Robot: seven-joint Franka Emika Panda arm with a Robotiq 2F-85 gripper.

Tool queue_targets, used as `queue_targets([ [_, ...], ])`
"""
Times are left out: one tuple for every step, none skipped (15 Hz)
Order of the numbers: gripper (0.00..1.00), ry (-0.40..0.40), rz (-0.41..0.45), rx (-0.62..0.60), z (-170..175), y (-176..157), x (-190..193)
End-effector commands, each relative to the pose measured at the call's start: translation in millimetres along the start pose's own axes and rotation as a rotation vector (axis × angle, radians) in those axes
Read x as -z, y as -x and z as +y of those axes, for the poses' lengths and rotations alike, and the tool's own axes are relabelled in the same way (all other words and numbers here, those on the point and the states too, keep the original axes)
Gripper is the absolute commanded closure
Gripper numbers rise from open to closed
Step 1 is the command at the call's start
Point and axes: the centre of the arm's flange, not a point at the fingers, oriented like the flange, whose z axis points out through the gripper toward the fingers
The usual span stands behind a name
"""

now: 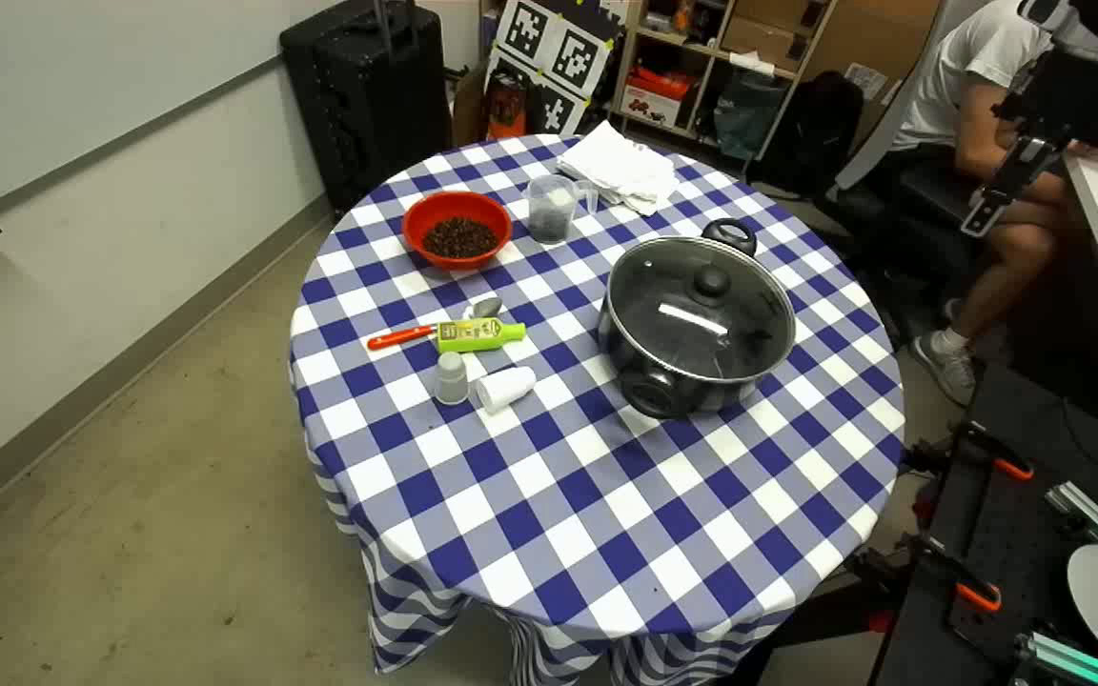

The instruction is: Put the pot of the lid on the table

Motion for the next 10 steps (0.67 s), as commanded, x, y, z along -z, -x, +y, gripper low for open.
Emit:
queue_targets([
  [0.0,0.0,0.0,0.0,0,0,0],
  [0.0,0.0,0.0,0.0,0,0,0],
  [0.0,0.007,0.006,-0.001,0,0,3],
  [0.0,0.018,0.016,0.003,0,-1,7],
  [0.0,0.022,0.018,-0.001,1,-2,7],
  [0.0,0.021,0.028,0.005,1,-9,5],
  [0.0,0.019,0.04,0.0,2,-15,3],
  [0.0,0.025,0.08,-0.015,1,-27,0],
  [0.0,0.028,0.122,-0.03,-1,-36,-1],
  [0.0,0.04,0.175,-0.044,-3,-50,-1],
])
